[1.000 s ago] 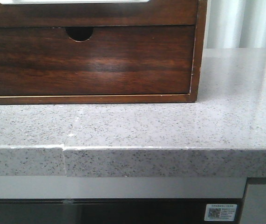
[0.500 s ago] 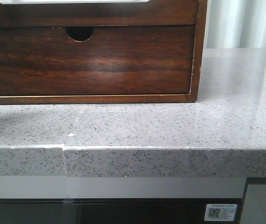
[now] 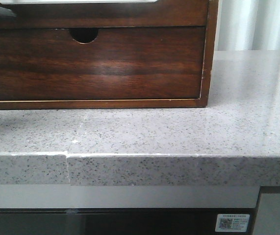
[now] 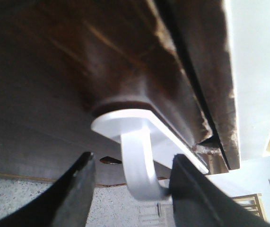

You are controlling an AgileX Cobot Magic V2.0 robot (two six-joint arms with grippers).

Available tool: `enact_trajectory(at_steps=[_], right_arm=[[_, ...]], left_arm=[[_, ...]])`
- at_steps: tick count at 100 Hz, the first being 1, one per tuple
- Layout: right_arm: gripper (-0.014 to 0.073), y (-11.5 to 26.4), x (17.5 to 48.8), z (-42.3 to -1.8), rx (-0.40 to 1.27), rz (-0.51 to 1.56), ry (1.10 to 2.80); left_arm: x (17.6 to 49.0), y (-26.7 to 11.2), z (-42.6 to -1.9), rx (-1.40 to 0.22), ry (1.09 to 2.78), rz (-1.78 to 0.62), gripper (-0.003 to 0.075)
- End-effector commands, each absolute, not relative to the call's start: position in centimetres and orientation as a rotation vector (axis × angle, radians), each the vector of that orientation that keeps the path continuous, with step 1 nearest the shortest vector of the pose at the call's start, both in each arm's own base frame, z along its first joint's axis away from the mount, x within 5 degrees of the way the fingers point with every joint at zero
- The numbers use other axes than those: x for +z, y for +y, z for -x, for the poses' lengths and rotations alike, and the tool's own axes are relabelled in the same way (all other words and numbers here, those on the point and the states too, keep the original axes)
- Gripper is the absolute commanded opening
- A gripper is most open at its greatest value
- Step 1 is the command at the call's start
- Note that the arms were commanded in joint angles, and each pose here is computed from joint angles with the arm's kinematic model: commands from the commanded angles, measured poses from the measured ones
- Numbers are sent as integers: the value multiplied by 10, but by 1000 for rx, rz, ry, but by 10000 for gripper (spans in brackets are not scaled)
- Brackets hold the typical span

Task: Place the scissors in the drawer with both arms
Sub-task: 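Grasp the white drawer handle with the left gripper, then pull the drawer open toward the robot with the left gripper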

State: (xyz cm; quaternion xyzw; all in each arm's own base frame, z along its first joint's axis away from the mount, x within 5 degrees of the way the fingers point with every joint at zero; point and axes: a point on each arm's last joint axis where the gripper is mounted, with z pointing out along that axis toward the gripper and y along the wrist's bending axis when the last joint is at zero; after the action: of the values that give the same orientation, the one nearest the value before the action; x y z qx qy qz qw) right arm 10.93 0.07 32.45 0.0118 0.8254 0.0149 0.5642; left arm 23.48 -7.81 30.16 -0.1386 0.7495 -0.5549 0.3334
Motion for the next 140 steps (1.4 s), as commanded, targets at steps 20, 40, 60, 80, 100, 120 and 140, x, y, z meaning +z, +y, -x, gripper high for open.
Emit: enact_trajectory(at_steps=[20,40,60,80,100,120,140], right_arm=[[568,0,342,-113,28,-32,1829],[568,0,342,-113,28,-32,1827],[568,0,342,-113,28,-32,1827],[568,0,342,-113,28,-32,1827],[568,0,342,-113,28,-32,1827],[568,0,342,-113,28,-32,1829],[568,0,341,-113,28,-32,1840]], left_arm=[[321,-83,-247,-1594,1860,329,230],[320,-85,-249,-1619,1864,314,195],[322,-87,-245,-1664,1858,265,146],[323,-91,-238,-1717,1881,165,122],[323,-93,-224,-1710,1907,90,113],[320,-92,-198,-1694,1914,53,113],[313,-90,-166,-1654,1928,-10,113]])
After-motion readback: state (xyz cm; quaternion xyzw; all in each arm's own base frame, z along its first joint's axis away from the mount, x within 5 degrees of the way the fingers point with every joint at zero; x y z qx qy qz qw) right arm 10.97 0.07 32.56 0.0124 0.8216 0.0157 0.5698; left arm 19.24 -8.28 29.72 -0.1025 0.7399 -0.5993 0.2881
